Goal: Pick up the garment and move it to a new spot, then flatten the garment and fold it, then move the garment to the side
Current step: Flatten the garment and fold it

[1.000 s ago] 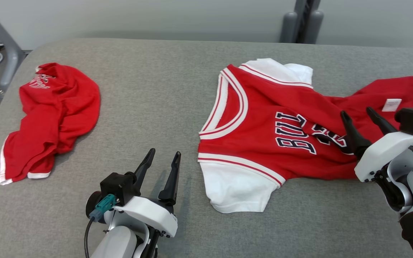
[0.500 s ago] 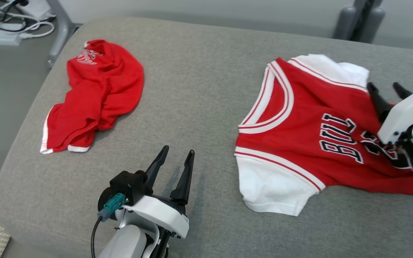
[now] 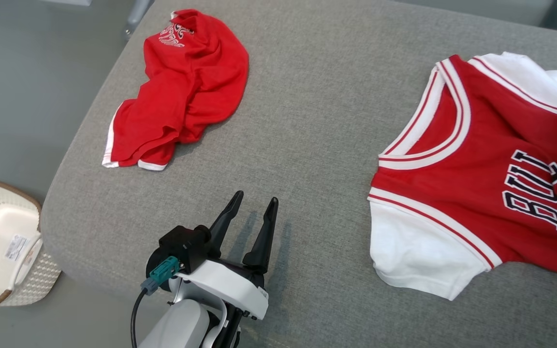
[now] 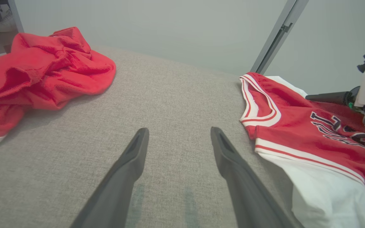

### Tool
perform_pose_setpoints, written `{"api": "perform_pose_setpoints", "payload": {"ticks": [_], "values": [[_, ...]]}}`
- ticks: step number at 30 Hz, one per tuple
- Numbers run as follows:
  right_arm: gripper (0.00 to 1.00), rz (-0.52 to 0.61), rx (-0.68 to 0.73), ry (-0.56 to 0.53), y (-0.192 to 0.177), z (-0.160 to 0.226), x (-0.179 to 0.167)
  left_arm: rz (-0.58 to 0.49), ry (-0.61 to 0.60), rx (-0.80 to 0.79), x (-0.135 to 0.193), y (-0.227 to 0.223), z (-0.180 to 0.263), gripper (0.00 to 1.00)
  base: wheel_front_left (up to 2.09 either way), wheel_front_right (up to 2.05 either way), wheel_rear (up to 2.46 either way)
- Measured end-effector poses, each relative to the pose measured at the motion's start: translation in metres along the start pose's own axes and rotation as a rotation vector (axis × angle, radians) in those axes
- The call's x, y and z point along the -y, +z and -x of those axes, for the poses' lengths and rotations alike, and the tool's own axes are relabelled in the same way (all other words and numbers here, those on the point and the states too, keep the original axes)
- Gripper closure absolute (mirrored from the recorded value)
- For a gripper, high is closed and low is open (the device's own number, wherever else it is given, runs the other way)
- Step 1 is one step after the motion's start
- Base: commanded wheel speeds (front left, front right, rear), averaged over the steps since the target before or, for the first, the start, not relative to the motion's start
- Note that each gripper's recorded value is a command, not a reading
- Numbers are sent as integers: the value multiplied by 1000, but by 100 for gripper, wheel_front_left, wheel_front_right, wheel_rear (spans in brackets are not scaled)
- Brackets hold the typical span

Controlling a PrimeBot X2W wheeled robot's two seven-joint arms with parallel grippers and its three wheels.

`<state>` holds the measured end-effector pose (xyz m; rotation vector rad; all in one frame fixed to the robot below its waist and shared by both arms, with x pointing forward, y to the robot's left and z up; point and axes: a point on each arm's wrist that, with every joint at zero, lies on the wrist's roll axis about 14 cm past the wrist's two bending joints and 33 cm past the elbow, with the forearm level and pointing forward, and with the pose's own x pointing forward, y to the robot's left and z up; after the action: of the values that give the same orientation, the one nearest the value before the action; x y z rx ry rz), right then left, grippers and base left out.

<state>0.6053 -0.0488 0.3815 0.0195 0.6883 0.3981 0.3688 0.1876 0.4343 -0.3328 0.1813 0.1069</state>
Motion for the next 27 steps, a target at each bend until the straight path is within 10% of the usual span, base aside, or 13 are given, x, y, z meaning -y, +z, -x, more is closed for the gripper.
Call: {"api": "perform_pose_setpoints", "payload": {"ticks": [3,4,5,23,24,25,27], "values": [[0,28,-30,7,-6,-11,-4,1,20,-10,-5,-3,0,0,0,0,0],[20,35,-39,14,-6,-15,-7,-1,25,-12,-7,-3,1,0,0,0,0],[100,45,-34,20,-4,-17,-10,-3,29,-14,-8,-4,1,0,0,0,0],[100,390,475,36,163,-16,-45,5,85,-24,-20,-5,7,0,0,0,0],[90,403,490,31,168,-15,-45,4,88,-24,-21,-6,7,0,0,0,0],[0,416,498,25,170,-16,-44,5,92,-24,-22,-5,7,0,0,0,0],[0,420,498,22,168,-19,-44,4,98,-24,-23,-5,7,0,0,0,0]]}}
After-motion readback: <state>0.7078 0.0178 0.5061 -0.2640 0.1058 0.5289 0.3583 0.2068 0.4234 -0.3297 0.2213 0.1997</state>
